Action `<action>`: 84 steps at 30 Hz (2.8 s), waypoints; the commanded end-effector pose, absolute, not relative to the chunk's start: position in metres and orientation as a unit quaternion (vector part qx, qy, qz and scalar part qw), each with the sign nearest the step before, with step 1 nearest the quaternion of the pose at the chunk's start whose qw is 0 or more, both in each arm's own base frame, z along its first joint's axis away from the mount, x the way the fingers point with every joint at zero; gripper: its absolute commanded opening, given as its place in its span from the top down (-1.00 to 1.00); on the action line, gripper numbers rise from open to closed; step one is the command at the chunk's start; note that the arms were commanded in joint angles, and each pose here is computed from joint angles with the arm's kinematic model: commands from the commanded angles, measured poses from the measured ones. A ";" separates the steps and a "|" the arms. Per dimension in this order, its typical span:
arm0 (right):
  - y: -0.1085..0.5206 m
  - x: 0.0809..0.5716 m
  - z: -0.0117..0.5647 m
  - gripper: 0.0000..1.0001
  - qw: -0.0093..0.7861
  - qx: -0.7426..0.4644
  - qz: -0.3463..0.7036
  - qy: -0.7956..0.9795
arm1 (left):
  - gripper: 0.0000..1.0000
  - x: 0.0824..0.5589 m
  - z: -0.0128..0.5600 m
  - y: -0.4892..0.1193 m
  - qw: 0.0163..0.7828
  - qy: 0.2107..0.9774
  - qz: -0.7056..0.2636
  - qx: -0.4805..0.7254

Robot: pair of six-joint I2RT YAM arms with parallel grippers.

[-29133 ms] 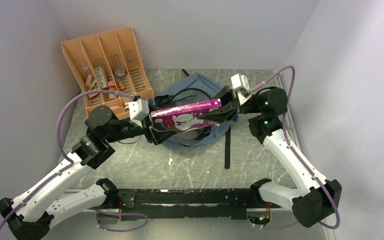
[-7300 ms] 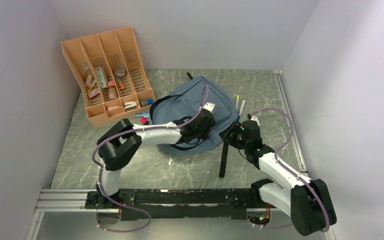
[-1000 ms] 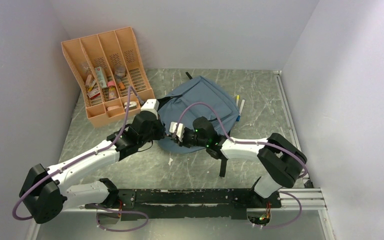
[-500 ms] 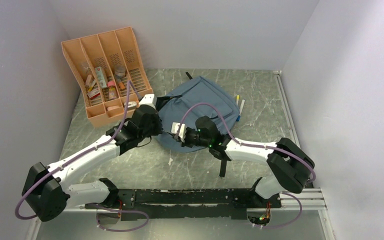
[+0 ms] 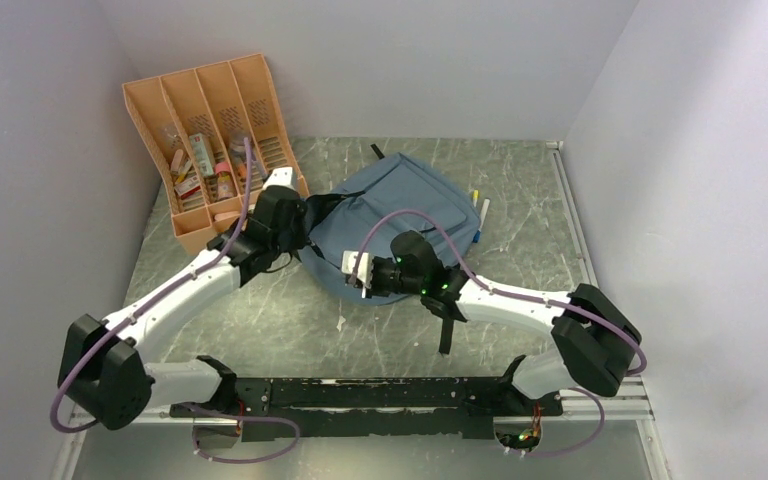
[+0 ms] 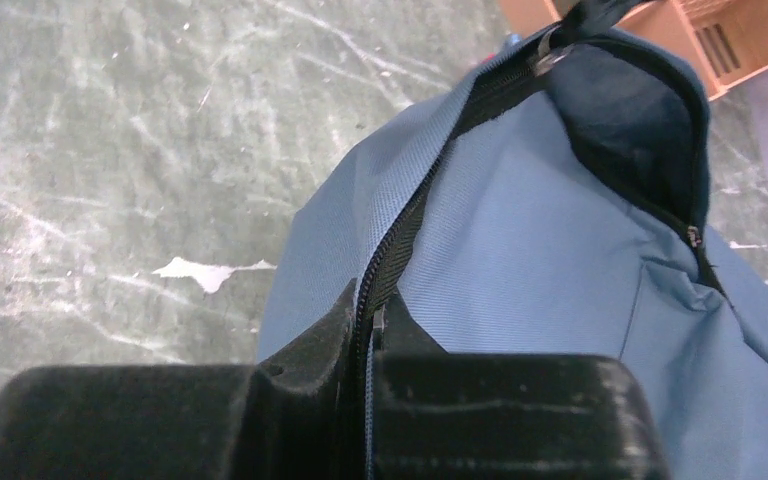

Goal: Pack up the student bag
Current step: Zip the student bag at the center of the board.

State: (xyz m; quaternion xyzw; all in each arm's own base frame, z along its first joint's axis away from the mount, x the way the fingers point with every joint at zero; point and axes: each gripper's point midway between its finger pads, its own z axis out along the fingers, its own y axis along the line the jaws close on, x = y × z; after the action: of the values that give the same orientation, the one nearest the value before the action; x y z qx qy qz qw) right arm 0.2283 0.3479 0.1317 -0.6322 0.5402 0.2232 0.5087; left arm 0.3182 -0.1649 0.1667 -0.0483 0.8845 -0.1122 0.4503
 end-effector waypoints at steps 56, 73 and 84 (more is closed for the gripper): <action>0.409 0.305 0.177 0.04 0.531 -0.167 0.292 0.777 | 0.90 0.372 0.228 -0.205 0.524 0.821 -0.204 0.095; 0.426 0.225 0.171 1.00 0.470 -0.385 0.388 0.693 | 0.90 0.372 0.223 -0.208 0.517 0.824 -0.209 0.099; 0.394 0.150 0.153 1.00 0.370 -0.533 0.427 0.629 | 0.90 0.373 0.220 -0.205 0.516 0.828 -0.199 0.094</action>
State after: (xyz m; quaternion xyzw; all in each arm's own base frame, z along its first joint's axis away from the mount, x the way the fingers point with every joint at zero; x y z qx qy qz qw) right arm 0.2220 0.3983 0.1593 -0.4309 0.6873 0.3559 0.4640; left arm 0.3492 -0.2033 0.1775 0.1094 0.8699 -0.1884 0.4425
